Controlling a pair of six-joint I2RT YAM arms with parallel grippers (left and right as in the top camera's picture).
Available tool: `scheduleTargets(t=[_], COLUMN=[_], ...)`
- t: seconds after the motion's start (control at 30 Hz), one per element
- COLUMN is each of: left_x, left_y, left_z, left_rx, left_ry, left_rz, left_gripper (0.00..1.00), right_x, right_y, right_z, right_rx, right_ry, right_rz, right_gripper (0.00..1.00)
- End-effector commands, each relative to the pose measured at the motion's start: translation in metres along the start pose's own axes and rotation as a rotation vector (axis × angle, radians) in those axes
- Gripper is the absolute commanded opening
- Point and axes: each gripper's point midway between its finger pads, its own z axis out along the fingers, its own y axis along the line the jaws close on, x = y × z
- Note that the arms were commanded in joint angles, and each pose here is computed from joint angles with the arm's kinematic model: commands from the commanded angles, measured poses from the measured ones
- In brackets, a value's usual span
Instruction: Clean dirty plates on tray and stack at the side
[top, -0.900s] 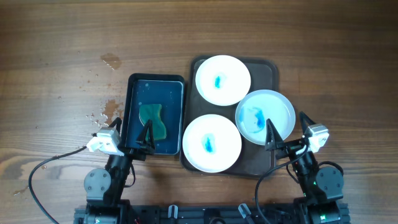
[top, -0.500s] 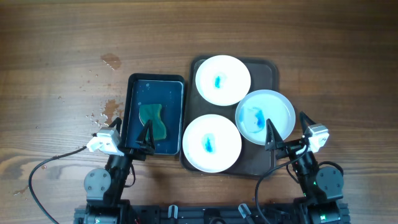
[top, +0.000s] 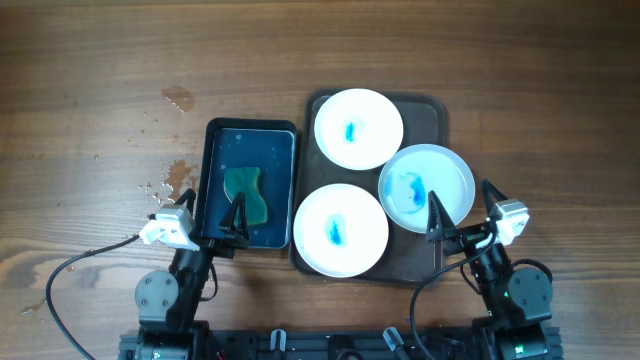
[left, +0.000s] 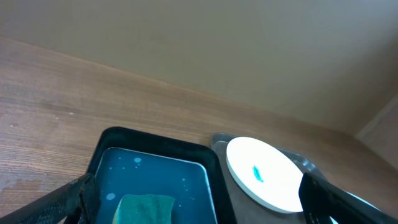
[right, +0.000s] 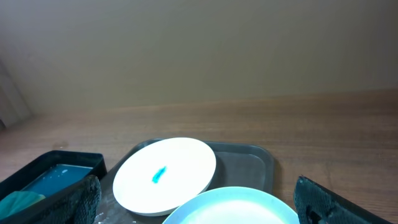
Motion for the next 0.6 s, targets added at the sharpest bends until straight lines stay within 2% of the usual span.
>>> scheduleTargets(t=[0.0,0.43,0.57], left_x=[0.002,0.001,0.006], left_y=[0.001,-0.001,-0.017], left_z=[0.000,0.000,-0.001], left_rx=[-0.003,0.007,0.098], left_ry=[0.001,0.000,0.028], left_rz=[0.017,0.017,0.019], left_gripper=[1.00,1.00,1.00], right_x=[-0.001,-0.005,-0.001], right_y=[-0.002,-0.003,0.000], right_z=[0.000,0.000,0.000], right_rx=[0.012,0.019,0.001], right_ry=[-0.007,-0.023,-0.007], right_rz=[0.001,-0.001,0.014], right_gripper=[1.00,1.00,1.00])
